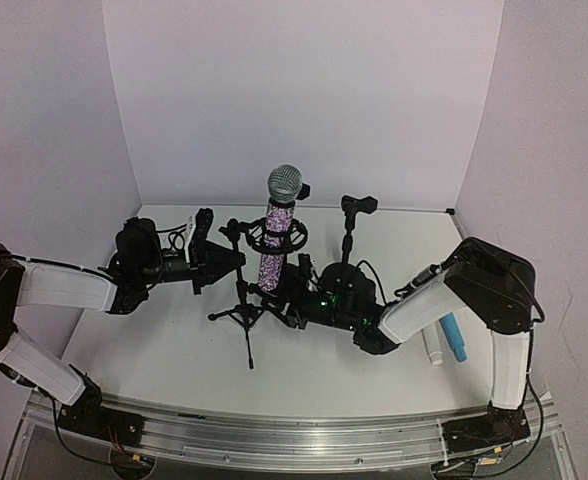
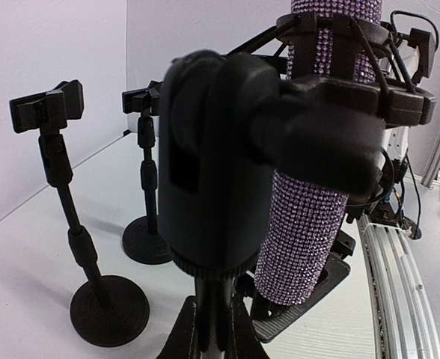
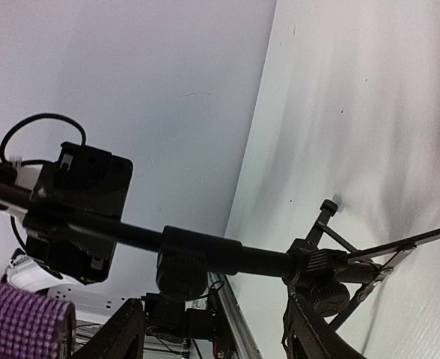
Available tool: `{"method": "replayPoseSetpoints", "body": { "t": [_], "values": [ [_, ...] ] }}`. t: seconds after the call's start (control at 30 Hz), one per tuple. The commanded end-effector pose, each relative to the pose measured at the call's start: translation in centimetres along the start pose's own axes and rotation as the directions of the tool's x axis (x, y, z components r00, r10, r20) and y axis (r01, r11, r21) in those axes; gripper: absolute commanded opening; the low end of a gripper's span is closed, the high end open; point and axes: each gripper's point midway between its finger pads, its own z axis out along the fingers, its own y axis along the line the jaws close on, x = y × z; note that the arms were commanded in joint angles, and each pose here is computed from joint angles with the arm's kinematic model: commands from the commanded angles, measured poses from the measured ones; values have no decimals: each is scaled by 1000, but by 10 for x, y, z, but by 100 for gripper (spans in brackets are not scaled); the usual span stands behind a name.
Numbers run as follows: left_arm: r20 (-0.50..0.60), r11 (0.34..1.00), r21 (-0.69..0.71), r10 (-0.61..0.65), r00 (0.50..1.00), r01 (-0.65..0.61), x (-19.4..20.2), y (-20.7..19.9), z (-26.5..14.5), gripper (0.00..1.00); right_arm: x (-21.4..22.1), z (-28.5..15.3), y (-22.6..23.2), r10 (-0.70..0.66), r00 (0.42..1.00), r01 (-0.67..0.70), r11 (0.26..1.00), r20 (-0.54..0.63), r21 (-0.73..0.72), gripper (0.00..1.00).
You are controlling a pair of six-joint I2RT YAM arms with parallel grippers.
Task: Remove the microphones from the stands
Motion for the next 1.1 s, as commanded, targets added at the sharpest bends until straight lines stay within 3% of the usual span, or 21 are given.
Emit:
{"method": "replayPoseSetpoints", "body": {
  "t": [0.0, 0.4, 0.83, 0.97, 1.07],
  "values": [
    [1, 1000, -25, 6, 1000, -6, 5, 6, -1, 0, -15, 18, 38, 184, 982, -188, 972, -39, -140, 60],
    [11, 1000, -24, 6, 1000, -6, 2, 5, -1, 0, -19, 36, 40, 260, 963, -268, 947, -69, -175, 44],
    [8, 999, -48, -9, 1000, 10, 3, 9, -2, 0, -15, 31, 24, 256, 965, -261, 957, -52, -125, 0],
    [5, 996, -62, -65, 998, 65, 3, 13, -1, 0, -14, 28, 15, 76, 996, -79, 995, -42, -56, 0],
    [0, 994, -62, -95, 996, 94, 4, 12, -1, 0, -16, 28, 11, -159, 985, 159, 987, -66, -8, 0]
  ]
}}
